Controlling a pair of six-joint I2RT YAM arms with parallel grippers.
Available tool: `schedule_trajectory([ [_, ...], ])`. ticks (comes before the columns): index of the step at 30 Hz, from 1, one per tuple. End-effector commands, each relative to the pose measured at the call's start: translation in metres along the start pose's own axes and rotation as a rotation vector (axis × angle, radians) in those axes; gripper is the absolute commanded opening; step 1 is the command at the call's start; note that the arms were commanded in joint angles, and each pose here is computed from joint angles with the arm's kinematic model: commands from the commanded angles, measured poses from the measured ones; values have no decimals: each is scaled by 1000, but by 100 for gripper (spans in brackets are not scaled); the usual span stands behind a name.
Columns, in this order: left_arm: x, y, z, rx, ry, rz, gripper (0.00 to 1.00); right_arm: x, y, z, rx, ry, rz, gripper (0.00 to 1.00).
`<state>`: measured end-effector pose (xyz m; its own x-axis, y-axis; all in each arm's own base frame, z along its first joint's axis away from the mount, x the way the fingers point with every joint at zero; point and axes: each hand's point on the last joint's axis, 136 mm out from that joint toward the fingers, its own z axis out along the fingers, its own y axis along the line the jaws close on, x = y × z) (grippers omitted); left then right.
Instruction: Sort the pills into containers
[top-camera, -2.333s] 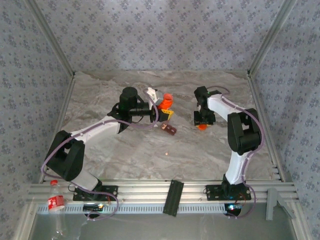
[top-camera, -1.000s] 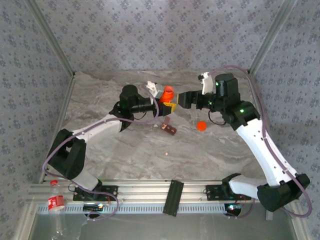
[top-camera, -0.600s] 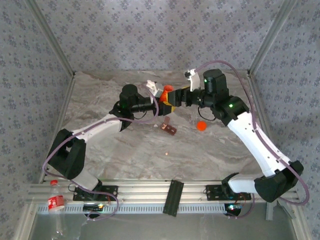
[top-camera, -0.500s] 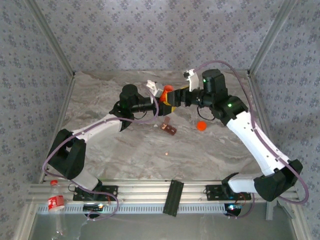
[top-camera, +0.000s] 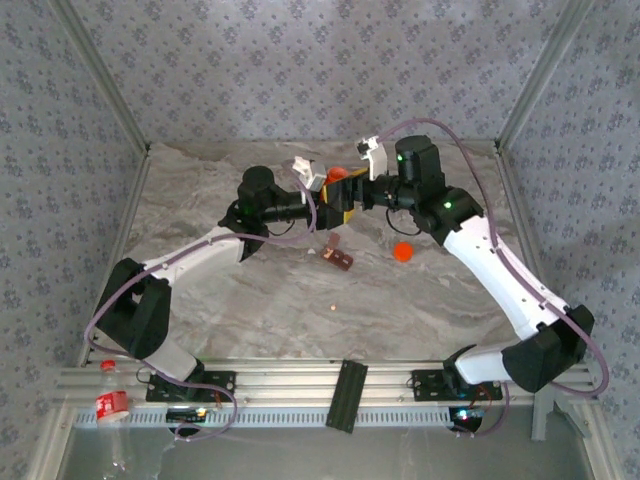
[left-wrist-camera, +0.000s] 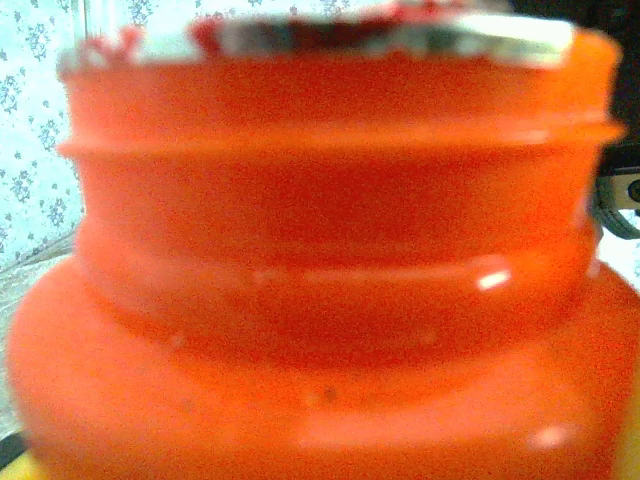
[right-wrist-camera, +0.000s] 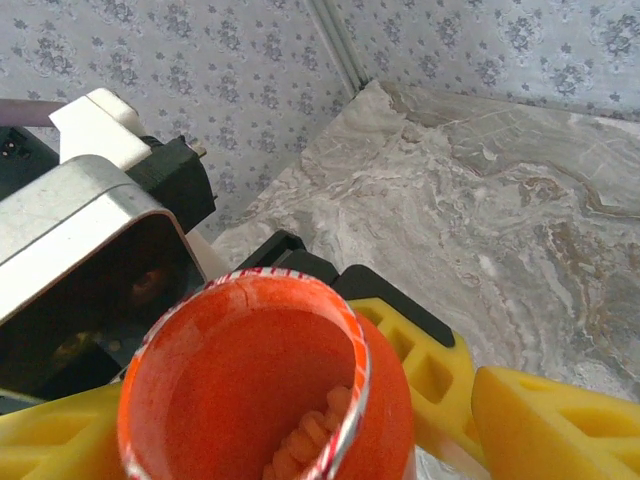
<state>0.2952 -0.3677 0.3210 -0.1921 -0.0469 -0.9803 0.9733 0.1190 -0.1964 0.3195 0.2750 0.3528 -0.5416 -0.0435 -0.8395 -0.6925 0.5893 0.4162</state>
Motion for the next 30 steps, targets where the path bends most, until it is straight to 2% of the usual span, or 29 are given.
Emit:
schedule_trajectory([
  [1,-23,-12,4,52,-47,56,0,-10,9,1,-34,-31,-33,77],
  [4,-20,-13,5,55,-43,54,0,-12,10,1,-37,-36,-33,71],
  [13,-23,-10,6,36,-52,57,0,-11,9,3,-45,-34,-30,34],
  [14,-23,-10,6,28,-53,58,1,-11,9,3,-42,-36,-31,32],
  [19,-23,-9,4,7,-41,64,19,-12,1,-1,-19,-51,-19,26],
  [30,-22,-5,-4,-44,-37,88,39,-21,-8,-9,1,-96,12,22],
])
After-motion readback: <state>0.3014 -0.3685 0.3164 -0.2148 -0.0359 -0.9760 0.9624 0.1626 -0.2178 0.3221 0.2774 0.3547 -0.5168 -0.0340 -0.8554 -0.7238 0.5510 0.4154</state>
